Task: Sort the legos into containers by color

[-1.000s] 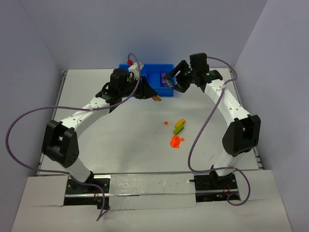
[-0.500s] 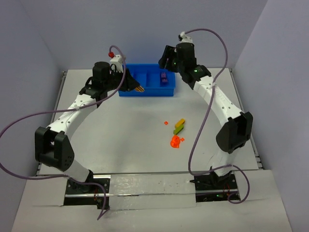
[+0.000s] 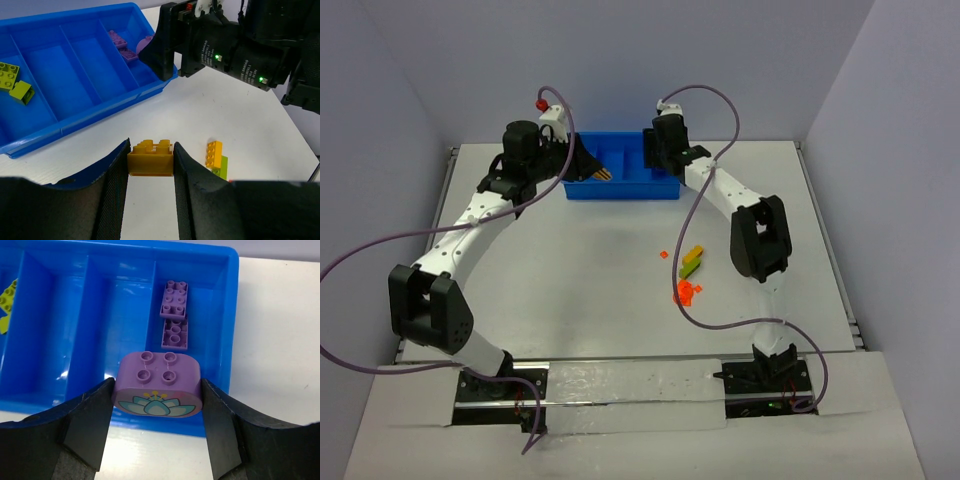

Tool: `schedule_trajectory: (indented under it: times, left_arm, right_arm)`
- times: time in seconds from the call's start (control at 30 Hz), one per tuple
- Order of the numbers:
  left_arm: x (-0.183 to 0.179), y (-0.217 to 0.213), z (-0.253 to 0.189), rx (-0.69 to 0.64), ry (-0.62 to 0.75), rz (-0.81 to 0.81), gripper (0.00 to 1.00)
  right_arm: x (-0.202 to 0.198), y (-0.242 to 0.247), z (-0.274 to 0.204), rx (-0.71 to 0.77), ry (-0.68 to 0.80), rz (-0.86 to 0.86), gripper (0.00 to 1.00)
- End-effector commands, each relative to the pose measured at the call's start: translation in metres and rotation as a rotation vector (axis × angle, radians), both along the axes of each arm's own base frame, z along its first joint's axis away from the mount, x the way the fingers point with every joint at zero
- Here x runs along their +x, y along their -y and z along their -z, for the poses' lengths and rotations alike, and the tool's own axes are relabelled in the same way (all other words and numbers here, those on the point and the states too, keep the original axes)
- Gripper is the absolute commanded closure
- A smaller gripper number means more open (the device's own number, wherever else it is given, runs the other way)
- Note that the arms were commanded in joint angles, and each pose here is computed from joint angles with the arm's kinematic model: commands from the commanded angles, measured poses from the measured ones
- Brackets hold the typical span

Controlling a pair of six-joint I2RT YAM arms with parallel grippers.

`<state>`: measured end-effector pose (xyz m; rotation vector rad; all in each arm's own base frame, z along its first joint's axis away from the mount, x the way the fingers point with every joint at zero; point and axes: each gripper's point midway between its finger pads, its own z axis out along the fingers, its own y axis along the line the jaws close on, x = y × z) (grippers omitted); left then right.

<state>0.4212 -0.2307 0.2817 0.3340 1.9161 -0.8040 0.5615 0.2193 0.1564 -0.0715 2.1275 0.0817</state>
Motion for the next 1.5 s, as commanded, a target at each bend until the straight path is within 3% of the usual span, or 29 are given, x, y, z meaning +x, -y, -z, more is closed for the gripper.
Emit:
schedule_trajectory:
  times: [0.0,0.47,0.5,0.63,0.7,0.73,0.93,1.03,1.17,1.27,1.47]
  left_arm:
    - [0.013,0.003,-0.025,-0.030,0.070,-0.002,1.00]
    - [0.029,0.004,-0.029,-0.035,0.093,-0.016,1.00]
    - [0.030,0.004,-0.032,-0.036,0.097,-0.017,1.00]
    - [0.033,0.002,-0.036,-0.042,0.108,-0.025,1.00]
    - [0.035,0.001,-0.037,-0.043,0.111,-0.029,1.00]
    - [0.037,0.001,-0.038,-0.042,0.112,-0.030,1.00]
    - [0.045,0.000,-0.046,-0.044,0.142,-0.042,0.99]
    - [0.056,0.002,-0.045,-0.045,0.147,-0.054,0.98]
    - [0.088,0.009,-0.041,-0.043,0.178,-0.085,0.94]
    - [0.113,0.018,-0.033,-0.033,0.199,-0.102,0.94]
    - [0.159,0.046,-0.016,0.030,0.300,-0.145,0.95]
  right_arm:
    - [0.030,0.002,-0.055,0.012,0.164,0.048,0.92]
    - [0.037,0.004,-0.023,-0.038,0.121,0.044,0.68]
    - [0.037,0.004,-0.024,-0.037,0.123,0.045,0.63]
    - [0.037,0.002,-0.023,-0.035,0.119,0.035,0.24]
    - [0.036,0.002,-0.026,-0.031,0.121,0.031,0.13]
    - [0.035,0.001,-0.028,-0.024,0.122,0.026,0.02]
    - [0.032,0.001,-0.052,-0.002,0.137,0.026,0.00]
    - [0.019,-0.002,-0.093,0.060,0.170,0.012,0.00]
    - [-0.018,0.007,-0.186,0.157,0.301,-0.021,0.00]
    - [-0.038,0.026,-0.222,0.162,0.350,-0.014,0.00]
    - [-0.081,0.082,-0.234,0.110,0.348,0.039,0.00]
